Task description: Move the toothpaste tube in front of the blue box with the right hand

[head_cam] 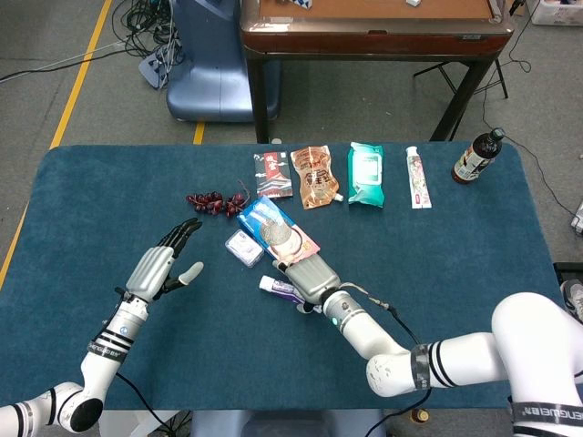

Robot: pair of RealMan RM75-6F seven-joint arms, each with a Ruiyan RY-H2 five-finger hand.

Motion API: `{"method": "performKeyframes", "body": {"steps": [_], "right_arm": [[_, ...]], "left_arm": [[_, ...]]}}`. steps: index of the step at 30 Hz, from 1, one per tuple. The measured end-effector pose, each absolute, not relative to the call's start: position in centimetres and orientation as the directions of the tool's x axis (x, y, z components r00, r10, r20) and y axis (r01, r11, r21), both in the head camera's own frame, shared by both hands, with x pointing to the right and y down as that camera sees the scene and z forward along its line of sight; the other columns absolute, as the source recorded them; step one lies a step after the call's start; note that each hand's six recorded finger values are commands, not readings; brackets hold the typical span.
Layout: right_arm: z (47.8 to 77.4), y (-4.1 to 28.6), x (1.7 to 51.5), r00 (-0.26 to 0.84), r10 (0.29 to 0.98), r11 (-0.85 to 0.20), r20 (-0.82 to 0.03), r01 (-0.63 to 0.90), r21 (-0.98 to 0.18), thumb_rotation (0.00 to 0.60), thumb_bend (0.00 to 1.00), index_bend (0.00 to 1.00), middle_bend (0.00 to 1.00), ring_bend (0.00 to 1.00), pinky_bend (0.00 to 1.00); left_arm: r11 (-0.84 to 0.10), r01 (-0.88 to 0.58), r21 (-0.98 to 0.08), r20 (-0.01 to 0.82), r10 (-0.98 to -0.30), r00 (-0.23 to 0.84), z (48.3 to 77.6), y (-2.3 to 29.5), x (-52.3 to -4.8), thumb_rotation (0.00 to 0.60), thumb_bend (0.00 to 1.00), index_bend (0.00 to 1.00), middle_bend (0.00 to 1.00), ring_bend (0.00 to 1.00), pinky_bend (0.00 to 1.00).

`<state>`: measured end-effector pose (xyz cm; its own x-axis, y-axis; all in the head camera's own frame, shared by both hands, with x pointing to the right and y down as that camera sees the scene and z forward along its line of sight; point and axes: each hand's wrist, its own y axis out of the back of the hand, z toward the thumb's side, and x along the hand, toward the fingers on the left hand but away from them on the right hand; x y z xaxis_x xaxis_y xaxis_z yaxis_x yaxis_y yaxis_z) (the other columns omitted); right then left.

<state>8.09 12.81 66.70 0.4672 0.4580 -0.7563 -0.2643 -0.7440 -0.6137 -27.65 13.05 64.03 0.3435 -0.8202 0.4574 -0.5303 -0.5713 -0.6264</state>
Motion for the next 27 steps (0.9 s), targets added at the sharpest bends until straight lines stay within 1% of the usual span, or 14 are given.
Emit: {"method": "performKeyframes", "body": {"steps": [1, 4, 5, 6, 7, 8, 9, 10, 14, 17, 22, 27], "right_arm": [[66.5, 12.5, 8.3, 0.468, 0.470, -0.744, -0.748, -0.246, -0.622, 0.527, 0.27, 0.09, 0.33, 0.38, 0.49], [65.5, 11.4, 9.5, 0.468, 0.526, -0.729, -0.710, -0.182, -0.660, 0.536, 0.28, 0.13, 0.37, 0.39, 0.49], [65.1, 10.9, 10.3, 0.464, 0.554, -0.721, -0.692, -0.150, -0.677, 0.549, 0.28, 0.15, 0.38, 0.40, 0.49], [64.7, 10.4, 11.0, 0.456, 0.576, -0.713, -0.678, -0.124, -0.690, 0.566, 0.28, 0.17, 0.39, 0.41, 0.49], [64.4, 10.0, 11.9, 0.447, 0.600, -0.705, -0.664, -0.098, -0.703, 0.578, 0.28, 0.19, 0.40, 0.41, 0.49], [63.9, 9.4, 13.1, 0.430, 0.631, -0.693, -0.645, -0.062, -0.719, 0.591, 0.29, 0.23, 0.41, 0.42, 0.49], [63.5, 9.0, 14.1, 0.416, 0.655, -0.682, -0.631, -0.035, -0.730, 0.597, 0.30, 0.27, 0.42, 0.42, 0.49], [63.1, 8.6, 15.0, 0.402, 0.678, -0.670, -0.616, -0.008, -0.742, 0.600, 0.31, 0.30, 0.43, 0.43, 0.49], [61.7, 7.4, 19.2, 0.335, 0.763, -0.612, -0.553, 0.097, -0.785, 0.600, 0.32, 0.32, 0.44, 0.43, 0.49], [61.0, 7.2, 22.2, 0.286, 0.805, -0.570, -0.520, 0.130, -0.811, 0.600, 0.32, 0.32, 0.44, 0.43, 0.49], [60.2, 7.4, 26.3, 0.225, 0.859, -0.494, -0.460, 0.122, -0.861, 0.600, 0.32, 0.35, 0.45, 0.43, 0.49], [59.1, 8.6, 29.9, 0.168, 0.906, -0.408, -0.388, 0.110, -0.906, 0.600, 0.32, 0.39, 0.48, 0.44, 0.49]], "left_arm": [[-0.565, -0.524, -0.637, 0.456, -0.825, 0.335, 64.1, 12.9, -28.0, 0.016, 0.15, 0.00, 0.00, 0.00, 0.07], [-0.554, -0.500, -0.666, 0.460, -0.832, 0.308, 64.2, 12.6, -28.9, 0.172, 0.15, 0.00, 0.00, 0.00, 0.07], [-0.551, -0.489, -0.676, 0.464, -0.834, 0.298, 64.3, 12.5, -29.3, 0.253, 0.15, 0.00, 0.00, 0.00, 0.07], [-0.549, -0.479, -0.685, 0.469, -0.835, 0.287, 64.3, 12.4, -29.8, 0.313, 0.15, 0.00, 0.00, 0.00, 0.07], [-0.548, -0.471, -0.691, 0.478, -0.836, 0.271, 64.4, 12.3, -30.4, 0.410, 0.15, 0.00, 0.00, 0.00, 0.07], [-0.548, -0.466, -0.694, 0.486, -0.835, 0.258, 64.4, 12.2, -31.0, 0.524, 0.15, 0.00, 0.00, 0.00, 0.07], [-0.550, -0.461, -0.697, 0.495, -0.833, 0.246, 64.5, 12.2, -31.5, 0.573, 0.15, 0.00, 0.00, 0.00, 0.07], [-0.551, -0.451, -0.702, 0.506, -0.832, 0.227, 64.5, 12.1, -32.4, 0.600, 0.15, 0.00, 0.00, 0.00, 0.07], [-0.538, -0.421, -0.730, 0.521, -0.837, 0.167, 64.6, 11.7, -35.0, 0.600, 0.15, 0.00, 0.00, 0.00, 0.07], [-0.513, -0.389, -0.766, 0.510, -0.852, 0.118, 64.5, 11.5, -37.2, 0.600, 0.15, 0.00, 0.00, 0.00, 0.07], [-0.441, -0.340, -0.831, 0.452, -0.890, 0.049, 63.5, 11.5, -40.2, 0.600, 0.15, 0.00, 0.00, 0.00, 0.07], [-0.374, -0.282, -0.883, 0.388, -0.922, 0.007, 62.1, 12.5, -42.4, 0.600, 0.15, 0.00, 0.02, 0.00, 0.07]]}}
